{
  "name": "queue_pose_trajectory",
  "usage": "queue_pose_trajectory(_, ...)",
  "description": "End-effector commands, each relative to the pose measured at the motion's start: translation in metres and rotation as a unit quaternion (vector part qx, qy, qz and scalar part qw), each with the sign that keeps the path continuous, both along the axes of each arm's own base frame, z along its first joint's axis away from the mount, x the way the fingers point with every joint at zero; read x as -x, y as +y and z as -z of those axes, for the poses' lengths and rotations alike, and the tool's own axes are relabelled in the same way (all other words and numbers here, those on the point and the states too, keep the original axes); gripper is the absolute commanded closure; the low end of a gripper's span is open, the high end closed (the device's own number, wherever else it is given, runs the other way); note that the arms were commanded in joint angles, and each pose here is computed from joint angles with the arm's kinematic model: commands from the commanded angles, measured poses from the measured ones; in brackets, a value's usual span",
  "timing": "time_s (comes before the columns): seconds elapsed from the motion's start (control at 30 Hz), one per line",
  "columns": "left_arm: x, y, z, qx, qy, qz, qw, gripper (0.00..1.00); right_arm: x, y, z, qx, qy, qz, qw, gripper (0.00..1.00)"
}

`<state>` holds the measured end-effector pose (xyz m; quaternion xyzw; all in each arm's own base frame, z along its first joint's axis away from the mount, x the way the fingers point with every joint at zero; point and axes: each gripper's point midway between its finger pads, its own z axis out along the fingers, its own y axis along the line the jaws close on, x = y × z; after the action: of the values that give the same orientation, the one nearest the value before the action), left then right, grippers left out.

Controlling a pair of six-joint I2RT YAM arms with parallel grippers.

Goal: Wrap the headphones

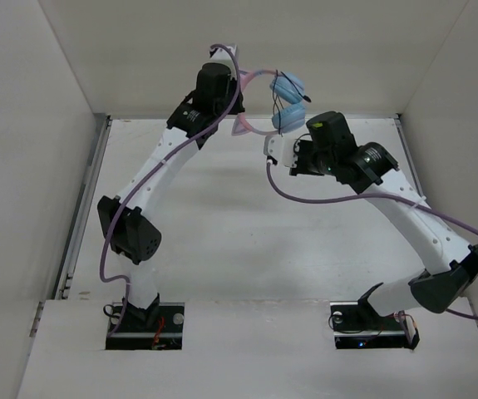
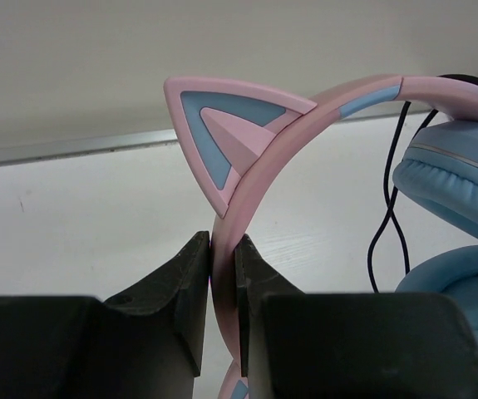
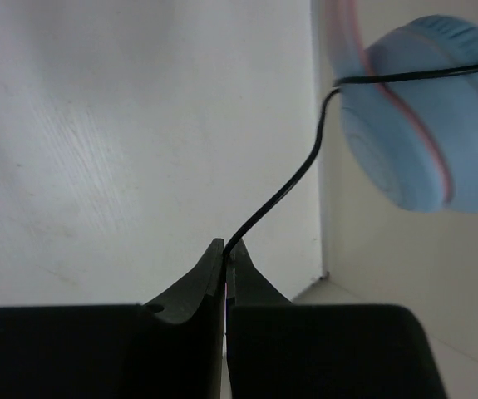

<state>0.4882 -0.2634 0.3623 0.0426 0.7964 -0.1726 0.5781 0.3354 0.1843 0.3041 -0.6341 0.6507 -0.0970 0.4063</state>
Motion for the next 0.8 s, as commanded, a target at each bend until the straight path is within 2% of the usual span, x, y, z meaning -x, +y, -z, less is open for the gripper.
queue_pose_trajectory(0.0, 0.013, -0.001, -0.047, 0.031, -0.062, 0.001, 0.998, 0.99, -0.01, -0.014, -0.034, 0.066, -0.08, -0.003, 0.995, 1.0)
queue_pose_trajectory(0.33, 0.023, -0.022, -0.019, 0.012, -0.032, 0.03, 0.999, 0.99, -0.025, -0.001, -0.091, 0.076, -0.204, -0.03, 0.976, 1.0)
queue_pose_trajectory(0.63, 0.041, -0.043, -0.001, 0.006, -0.007, 0.066, 0.998, 0.99, -0.038, 0.009, -0.107, 0.101, -0.306, -0.058, 0.945, 1.0)
queue_pose_trajectory(0.77, 0.048, -0.048, 0.002, 0.008, 0.001, 0.08, 0.997, 0.99, -0.043, 0.006, -0.099, 0.116, -0.322, -0.068, 0.937, 1.0)
